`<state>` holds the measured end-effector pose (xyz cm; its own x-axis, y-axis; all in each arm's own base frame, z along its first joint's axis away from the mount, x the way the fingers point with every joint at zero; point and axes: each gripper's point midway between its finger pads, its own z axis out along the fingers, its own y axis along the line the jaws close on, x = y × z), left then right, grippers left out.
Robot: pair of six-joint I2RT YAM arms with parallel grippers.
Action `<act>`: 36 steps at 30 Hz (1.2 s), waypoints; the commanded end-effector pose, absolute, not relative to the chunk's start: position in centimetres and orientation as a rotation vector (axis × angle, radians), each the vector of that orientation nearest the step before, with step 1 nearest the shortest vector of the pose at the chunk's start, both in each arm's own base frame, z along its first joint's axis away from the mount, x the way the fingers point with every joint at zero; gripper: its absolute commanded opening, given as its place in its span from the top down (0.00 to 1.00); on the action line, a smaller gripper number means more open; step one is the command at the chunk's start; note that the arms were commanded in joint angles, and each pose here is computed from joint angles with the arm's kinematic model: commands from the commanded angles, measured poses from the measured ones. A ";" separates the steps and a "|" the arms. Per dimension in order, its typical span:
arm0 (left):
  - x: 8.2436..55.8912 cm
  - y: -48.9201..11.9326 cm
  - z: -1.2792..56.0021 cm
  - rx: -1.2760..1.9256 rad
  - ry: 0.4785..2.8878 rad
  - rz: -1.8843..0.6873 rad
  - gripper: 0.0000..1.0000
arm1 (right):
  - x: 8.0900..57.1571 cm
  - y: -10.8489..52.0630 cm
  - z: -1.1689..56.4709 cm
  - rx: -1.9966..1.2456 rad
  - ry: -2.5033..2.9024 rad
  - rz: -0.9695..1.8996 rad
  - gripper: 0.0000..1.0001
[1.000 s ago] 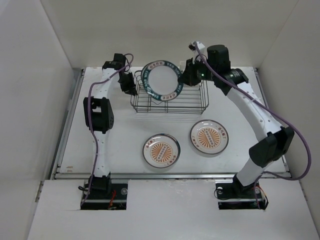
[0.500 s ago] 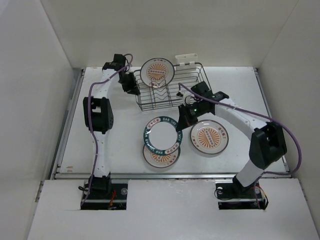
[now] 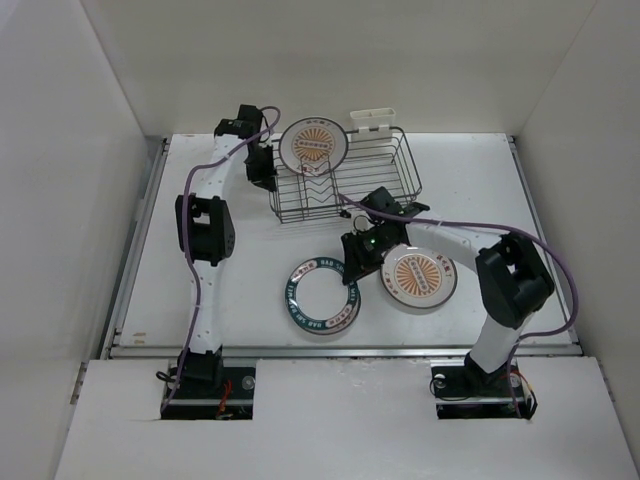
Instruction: Unload the plates from the dish rack
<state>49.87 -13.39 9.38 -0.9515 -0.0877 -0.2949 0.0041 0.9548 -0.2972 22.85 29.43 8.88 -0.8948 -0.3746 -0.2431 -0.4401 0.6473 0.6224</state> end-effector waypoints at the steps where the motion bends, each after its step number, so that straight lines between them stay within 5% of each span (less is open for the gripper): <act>1: 49.8 -13.5 11.3 0.135 2.760 -0.332 1.00 | 23.9 29.3 9.1 -0.678 2.703 0.967 0.63; 4: 49.8 -13.3 11.2 0.173 2.756 -0.284 1.00 | 23.9 29.2 10.1 -0.691 2.667 0.906 0.43; 7: 50.6 -12.9 11.9 0.243 2.706 -0.205 1.00 | 24.5 29.2 11.7 -0.687 2.623 0.857 0.37; 21: 53.1 -12.9 12.9 0.354 2.586 -0.054 1.00 | 27.4 28.3 16.8 -0.672 2.535 0.687 0.31; 26: 52.9 -13.6 12.4 0.389 2.592 -0.078 1.00 | 36.1 29.3 27.2 -0.524 2.215 0.620 0.23; 33: 52.7 -14.1 12.6 0.425 2.589 -0.118 1.00 | 49.4 28.0 34.4 -0.397 1.937 0.417 0.17; 36: 52.7 -14.1 12.6 0.441 2.586 -0.114 0.96 | 53.9 27.8 32.5 -0.394 1.917 0.369 0.13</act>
